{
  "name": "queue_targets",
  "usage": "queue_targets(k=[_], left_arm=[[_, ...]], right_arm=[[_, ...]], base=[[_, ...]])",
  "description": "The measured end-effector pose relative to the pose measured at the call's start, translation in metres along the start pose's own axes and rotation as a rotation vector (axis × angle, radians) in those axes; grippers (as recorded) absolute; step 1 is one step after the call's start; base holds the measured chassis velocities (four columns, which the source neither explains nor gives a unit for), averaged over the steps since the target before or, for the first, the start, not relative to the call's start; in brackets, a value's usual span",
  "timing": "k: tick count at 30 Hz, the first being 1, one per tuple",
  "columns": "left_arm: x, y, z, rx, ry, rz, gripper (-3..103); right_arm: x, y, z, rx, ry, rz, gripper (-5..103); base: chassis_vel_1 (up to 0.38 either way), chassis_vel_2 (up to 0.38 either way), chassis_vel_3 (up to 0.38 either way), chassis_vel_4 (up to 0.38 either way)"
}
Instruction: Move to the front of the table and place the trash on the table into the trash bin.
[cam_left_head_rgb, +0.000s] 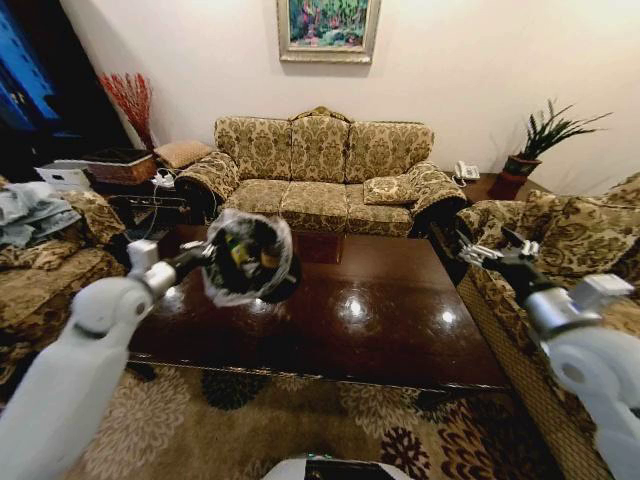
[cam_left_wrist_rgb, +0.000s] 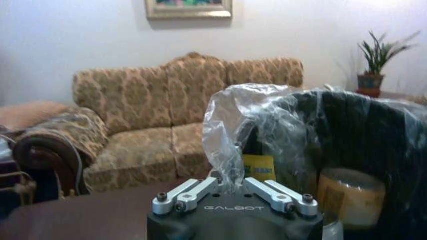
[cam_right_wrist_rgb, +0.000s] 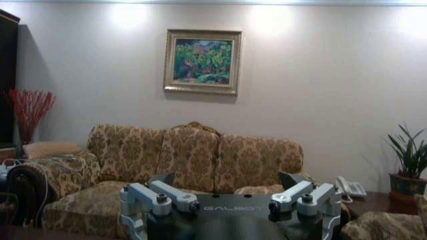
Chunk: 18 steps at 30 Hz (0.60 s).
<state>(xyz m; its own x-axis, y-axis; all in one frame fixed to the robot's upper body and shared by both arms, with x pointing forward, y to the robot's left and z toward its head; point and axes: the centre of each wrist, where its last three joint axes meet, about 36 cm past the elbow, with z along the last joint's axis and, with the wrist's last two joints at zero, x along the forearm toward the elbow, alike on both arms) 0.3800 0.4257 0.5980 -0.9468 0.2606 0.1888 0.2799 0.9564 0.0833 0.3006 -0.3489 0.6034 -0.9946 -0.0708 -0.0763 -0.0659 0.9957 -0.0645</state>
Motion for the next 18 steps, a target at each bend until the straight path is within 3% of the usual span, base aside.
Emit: queue_targets(k=[9, 18], left_arm=[[0.012, -0.001, 0.002, 0.004, -0.026, 0.003, 2], [0.014, -0.018, 0.002, 0.006, -0.045, 0.019, 2]], right_arm=[[0.021, 0.029, 0.005, 0.004, 0.012, -0.015, 100], [0.035, 0.037, 0.018, 0.034, 0.056, 0.012, 100]], base=[[0.101, -0.096, -0.105, 0.092], [0.238, -0.232, -0.231, 0.262]])
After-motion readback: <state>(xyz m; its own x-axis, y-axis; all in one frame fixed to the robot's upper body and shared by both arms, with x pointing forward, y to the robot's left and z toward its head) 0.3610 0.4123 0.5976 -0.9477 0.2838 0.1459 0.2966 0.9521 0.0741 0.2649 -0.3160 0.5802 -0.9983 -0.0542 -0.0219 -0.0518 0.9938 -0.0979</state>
